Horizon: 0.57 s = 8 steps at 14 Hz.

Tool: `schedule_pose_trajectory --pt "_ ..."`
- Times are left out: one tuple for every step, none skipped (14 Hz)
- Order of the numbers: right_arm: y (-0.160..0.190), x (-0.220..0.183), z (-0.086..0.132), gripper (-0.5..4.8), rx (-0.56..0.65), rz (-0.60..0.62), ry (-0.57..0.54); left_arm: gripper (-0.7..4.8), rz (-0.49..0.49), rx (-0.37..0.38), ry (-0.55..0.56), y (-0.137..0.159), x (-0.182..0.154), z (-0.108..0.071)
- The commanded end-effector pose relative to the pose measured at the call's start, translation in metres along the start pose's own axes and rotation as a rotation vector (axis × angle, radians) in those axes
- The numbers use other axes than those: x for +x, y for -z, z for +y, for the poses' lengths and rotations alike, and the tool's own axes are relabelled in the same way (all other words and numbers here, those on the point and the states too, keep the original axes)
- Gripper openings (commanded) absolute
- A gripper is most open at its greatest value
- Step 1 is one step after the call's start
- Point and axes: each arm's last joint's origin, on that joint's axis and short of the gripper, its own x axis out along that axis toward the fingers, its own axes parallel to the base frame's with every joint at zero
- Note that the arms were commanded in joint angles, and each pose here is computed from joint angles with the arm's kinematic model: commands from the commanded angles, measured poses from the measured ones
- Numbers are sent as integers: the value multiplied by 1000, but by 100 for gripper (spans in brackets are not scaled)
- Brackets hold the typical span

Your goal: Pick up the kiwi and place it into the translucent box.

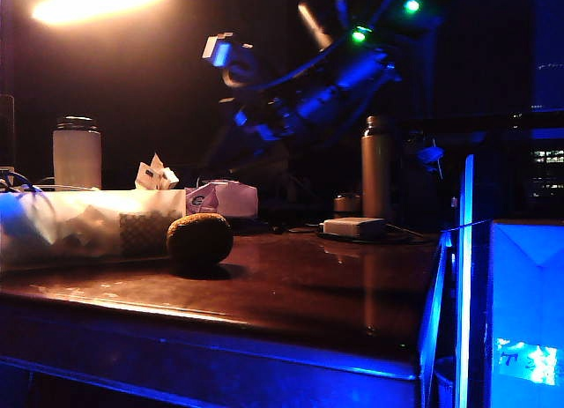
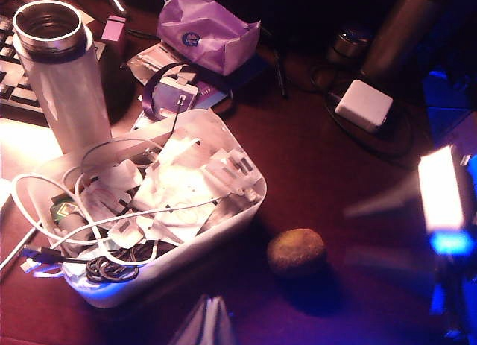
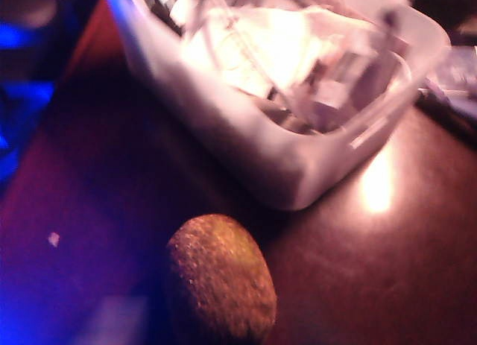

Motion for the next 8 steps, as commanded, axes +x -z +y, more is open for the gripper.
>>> schedule_pose_trajectory --pt "-7 4 7 479 -159 -18 3 -5 -23 3 6 -3 -2 -1" --pt "-5 9 7 479 -161 -19 0 -5 -23 -10 7 -3 -2 -1" --pt "-1 15 6 479 -156 -9 -3 -5 -25 -17 7 -3 -2 -1" --pt "5 23 4 479 -150 4 -14 -5 -26 -17 8 -3 -2 -1" --pt "7 30 2 479 -146 11 -20 -5 -26 -17 8 -3 -2 -1" --pt "9 35 -1 479 -143 16 -19 -5 -27 -17 8 -3 -2 -1" --pt "9 39 -3 479 -142 18 -19 -5 -27 -17 8 -3 -2 -1" --pt "9 44 -6 479 -143 17 -19 -5 -27 -17 8 -3 -2 -1"
